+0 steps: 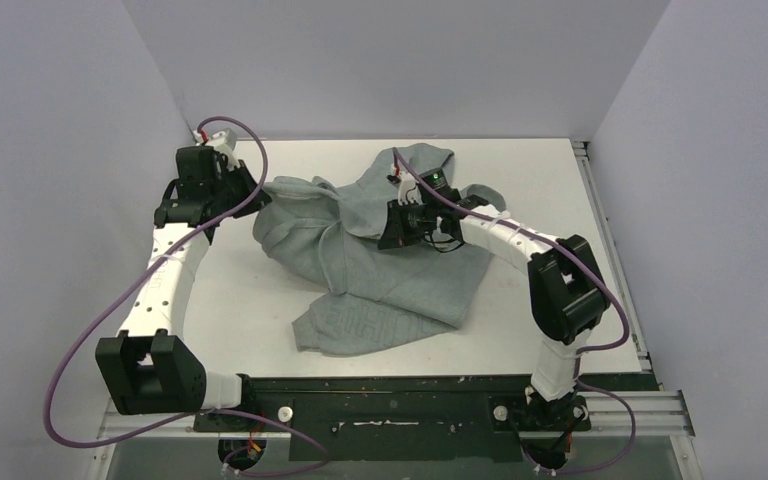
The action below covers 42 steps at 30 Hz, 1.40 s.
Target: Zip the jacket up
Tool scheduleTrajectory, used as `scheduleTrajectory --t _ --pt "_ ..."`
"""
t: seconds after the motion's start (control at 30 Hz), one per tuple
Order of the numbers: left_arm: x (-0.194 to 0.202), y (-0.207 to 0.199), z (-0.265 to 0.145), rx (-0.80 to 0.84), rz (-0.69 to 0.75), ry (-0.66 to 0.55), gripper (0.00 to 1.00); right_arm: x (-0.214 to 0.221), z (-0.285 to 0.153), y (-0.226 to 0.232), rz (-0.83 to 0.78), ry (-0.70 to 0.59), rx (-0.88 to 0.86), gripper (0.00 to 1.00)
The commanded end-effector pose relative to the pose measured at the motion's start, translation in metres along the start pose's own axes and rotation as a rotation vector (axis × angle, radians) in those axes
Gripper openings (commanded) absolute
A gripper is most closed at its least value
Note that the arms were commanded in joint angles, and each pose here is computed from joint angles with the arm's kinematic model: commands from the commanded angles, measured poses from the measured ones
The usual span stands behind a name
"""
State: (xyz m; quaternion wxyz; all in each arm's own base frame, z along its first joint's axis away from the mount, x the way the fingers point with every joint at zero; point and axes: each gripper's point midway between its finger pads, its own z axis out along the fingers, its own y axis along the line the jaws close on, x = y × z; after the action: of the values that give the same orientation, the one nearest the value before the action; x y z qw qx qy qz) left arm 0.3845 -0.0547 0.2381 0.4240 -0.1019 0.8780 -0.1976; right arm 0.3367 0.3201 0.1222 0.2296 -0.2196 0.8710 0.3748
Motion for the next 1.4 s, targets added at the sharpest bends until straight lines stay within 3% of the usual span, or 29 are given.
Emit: scheduleTrajectory --t 0.0,0.23,0.5,0.77,1.0,1.17,1.37 --pt "-0.069 0.008 -0.046 -0.113 0.014 -0.251 0.00 -0.020 0.005 -0.015 -0.036 -0.056 0.063 0.00" --pt "-0.103 0.032 -0.092 -0.326 -0.003 -0.404 0.00 -0.029 -0.021 -0.078 0.014 -0.096 0.231 0.00" --pt "-0.111 0.042 -0.107 -0.395 -0.018 -0.443 0.00 -0.037 -0.050 -0.121 0.034 -0.119 0.337 0.00" --pt "-0.109 0.010 -0.093 -0.207 0.022 -0.410 0.00 -0.047 -0.020 -0.040 -0.119 -0.056 0.047 0.00" --pt "-0.099 0.022 -0.086 -0.244 0.010 -0.387 0.00 -0.056 0.012 0.026 -0.197 -0.044 -0.035 0.01" --pt "-0.086 0.048 -0.080 -0.354 -0.030 -0.354 0.00 -0.049 -0.001 -0.009 -0.144 -0.076 0.124 0.32" --pt "-0.074 0.054 -0.075 -0.354 -0.049 -0.340 0.00 -0.056 -0.071 -0.076 0.005 -0.237 0.297 0.51"
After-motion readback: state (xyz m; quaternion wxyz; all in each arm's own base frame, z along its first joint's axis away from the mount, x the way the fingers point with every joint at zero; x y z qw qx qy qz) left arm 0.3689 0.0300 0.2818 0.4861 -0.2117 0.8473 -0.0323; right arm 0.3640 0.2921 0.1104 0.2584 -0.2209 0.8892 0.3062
